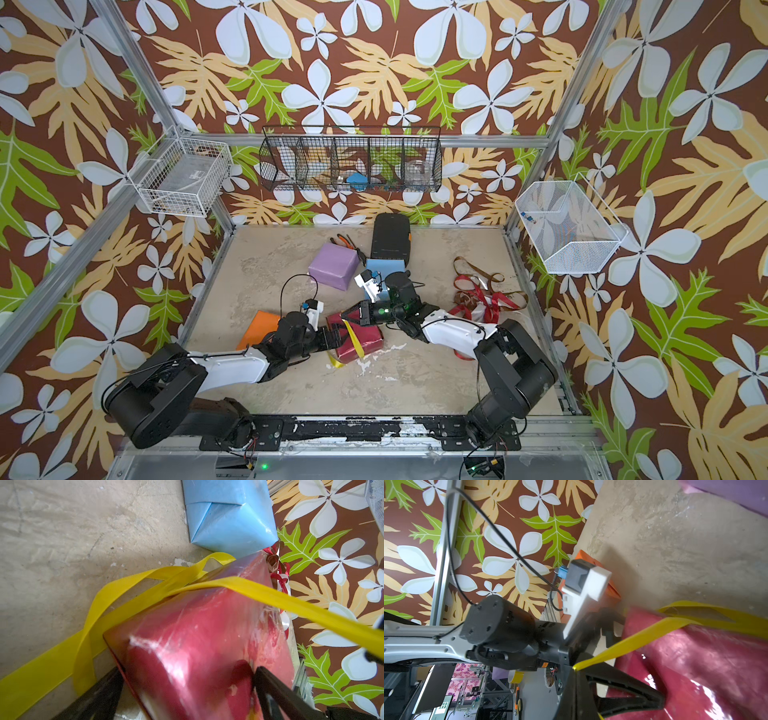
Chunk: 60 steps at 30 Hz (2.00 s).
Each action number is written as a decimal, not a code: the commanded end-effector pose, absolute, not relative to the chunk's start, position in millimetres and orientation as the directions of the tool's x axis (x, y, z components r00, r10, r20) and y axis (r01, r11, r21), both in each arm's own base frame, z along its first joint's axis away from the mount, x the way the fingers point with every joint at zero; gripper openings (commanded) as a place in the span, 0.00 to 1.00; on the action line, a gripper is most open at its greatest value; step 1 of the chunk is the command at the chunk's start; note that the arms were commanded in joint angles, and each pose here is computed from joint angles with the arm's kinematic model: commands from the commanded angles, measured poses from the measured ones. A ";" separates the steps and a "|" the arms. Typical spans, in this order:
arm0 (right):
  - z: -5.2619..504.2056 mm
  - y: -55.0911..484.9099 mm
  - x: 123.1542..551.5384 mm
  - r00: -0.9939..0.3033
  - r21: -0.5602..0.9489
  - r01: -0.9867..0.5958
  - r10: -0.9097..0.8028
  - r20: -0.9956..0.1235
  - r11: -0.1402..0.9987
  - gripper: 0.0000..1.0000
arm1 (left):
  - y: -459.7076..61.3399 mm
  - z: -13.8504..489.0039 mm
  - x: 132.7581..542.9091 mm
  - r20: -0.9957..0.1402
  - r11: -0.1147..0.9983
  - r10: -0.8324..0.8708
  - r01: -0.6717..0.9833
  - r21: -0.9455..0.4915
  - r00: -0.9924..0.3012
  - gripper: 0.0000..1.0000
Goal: Untie the ribbon bows on the gift boxes
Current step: Pull the ribbon from the gift box.
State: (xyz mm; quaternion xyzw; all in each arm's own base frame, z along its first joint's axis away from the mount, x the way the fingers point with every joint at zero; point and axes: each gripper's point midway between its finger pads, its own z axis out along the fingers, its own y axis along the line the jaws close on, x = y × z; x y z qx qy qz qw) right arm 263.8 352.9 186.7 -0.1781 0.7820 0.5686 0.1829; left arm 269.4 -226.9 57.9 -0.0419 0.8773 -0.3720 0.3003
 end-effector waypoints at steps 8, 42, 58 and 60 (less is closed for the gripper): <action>288.5 351.1 274.3 -0.736 0.716 -0.665 -0.025 -0.676 0.212 0.00 | -215.2 57.8 273.1 -0.537 0.784 -0.263 0.147 -0.603 -0.801 1.00; 316.3 359.6 313.0 -0.649 0.599 -0.727 -0.051 -0.759 0.334 0.00 | -213.4 78.6 281.0 -0.555 0.801 -0.269 0.137 -0.583 -0.787 1.00; 307.3 362.8 321.9 -0.637 0.579 -0.735 -0.067 -0.768 0.352 0.00 | -207.9 102.3 296.5 -0.613 0.826 -0.287 0.133 -0.547 -0.736 1.00; 307.8 363.9 320.2 -0.639 0.585 -0.736 -0.067 -0.766 0.340 0.00 | -208.5 98.8 301.9 -0.614 0.835 -0.289 0.120 -0.537 -0.734 1.00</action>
